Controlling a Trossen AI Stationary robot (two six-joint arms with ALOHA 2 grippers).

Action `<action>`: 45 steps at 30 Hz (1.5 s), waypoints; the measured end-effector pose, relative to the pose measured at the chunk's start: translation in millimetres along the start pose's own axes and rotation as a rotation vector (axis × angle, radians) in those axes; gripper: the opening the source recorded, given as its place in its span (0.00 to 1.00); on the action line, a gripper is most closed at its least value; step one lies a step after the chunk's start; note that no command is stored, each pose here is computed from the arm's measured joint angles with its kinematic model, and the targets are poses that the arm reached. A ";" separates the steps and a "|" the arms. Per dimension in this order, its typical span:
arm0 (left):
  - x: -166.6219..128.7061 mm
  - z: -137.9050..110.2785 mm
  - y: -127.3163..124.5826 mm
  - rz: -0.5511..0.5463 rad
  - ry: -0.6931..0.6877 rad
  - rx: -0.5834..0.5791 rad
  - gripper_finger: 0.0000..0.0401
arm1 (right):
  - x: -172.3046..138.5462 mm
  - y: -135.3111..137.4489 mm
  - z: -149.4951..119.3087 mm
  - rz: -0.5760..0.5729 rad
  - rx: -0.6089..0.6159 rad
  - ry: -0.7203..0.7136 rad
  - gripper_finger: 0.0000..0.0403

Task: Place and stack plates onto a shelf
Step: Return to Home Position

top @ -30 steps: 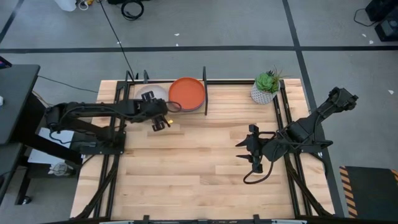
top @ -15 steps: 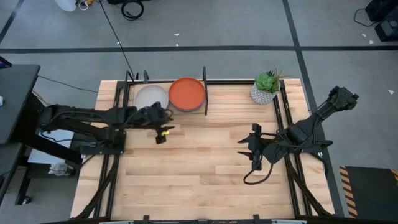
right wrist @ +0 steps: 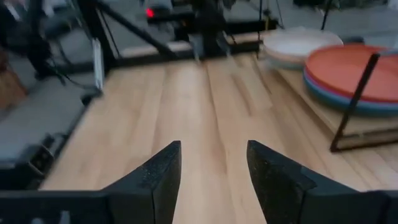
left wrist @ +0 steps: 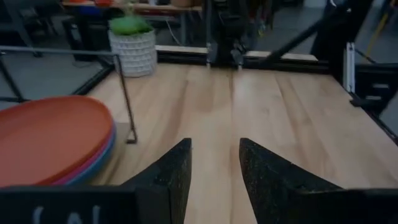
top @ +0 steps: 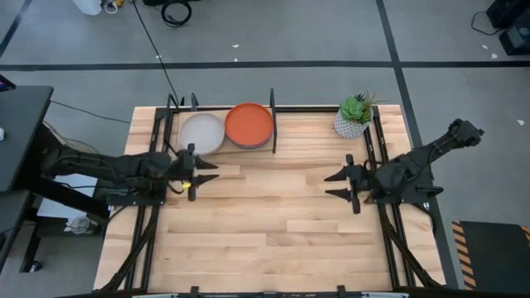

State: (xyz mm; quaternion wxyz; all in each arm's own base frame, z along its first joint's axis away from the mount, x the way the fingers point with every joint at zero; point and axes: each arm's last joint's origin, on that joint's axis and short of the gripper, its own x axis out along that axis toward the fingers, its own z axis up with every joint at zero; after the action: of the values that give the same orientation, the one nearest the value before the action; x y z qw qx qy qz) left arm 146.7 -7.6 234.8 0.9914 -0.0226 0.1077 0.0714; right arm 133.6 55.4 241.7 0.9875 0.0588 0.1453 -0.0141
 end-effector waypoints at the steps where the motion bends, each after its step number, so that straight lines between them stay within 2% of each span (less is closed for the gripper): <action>1: -2.9 -4.8 1.0 0.007 -0.012 -0.002 0.35 | -1.0 -4.6 -2.1 0.007 0.005 -0.026 0.46; 8: -18.8 -20.7 7.3 0.022 -0.169 -0.036 0.35 | -8.5 -34.6 -13.2 0.007 -0.001 -0.131 0.38; 14: -25.2 -34.8 8.7 0.023 -0.199 -0.032 0.35 | -26.3 -49.5 -12.4 -0.063 -0.043 -0.268 0.32; 18: -25.9 -47.8 8.0 0.104 -0.183 0.012 0.35 | -34.7 -55.5 -21.8 -0.095 -0.025 -0.330 0.30; 24: -29.1 -55.7 3.5 0.124 -0.190 0.042 0.35 | -35.0 -63.5 -44.5 -0.218 0.031 -0.344 0.30; 32: -35.6 -68.2 -1.2 0.157 -0.232 0.073 0.35 | -29.8 -64.2 -52.3 -0.219 0.056 -0.322 0.30; 38: -40.0 -73.2 -3.8 0.116 -0.265 0.088 0.35 | -29.8 -64.2 -52.5 -0.222 0.039 -0.319 0.30; 43: -44.2 -70.7 -4.8 0.066 -0.304 0.105 0.35 | -18.6 -65.4 -68.1 -0.223 0.050 -0.325 0.30; 45: -43.9 -71.0 -6.1 0.029 -0.304 0.114 0.35 | -15.6 -65.4 -69.6 -0.218 0.057 -0.373 0.30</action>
State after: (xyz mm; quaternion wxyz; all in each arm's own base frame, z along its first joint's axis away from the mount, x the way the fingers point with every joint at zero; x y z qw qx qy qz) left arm 90.3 -23.9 175.2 0.9948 0.0461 -0.0391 0.0819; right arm 95.9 -1.0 172.7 0.9879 0.0670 -0.0347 -0.1353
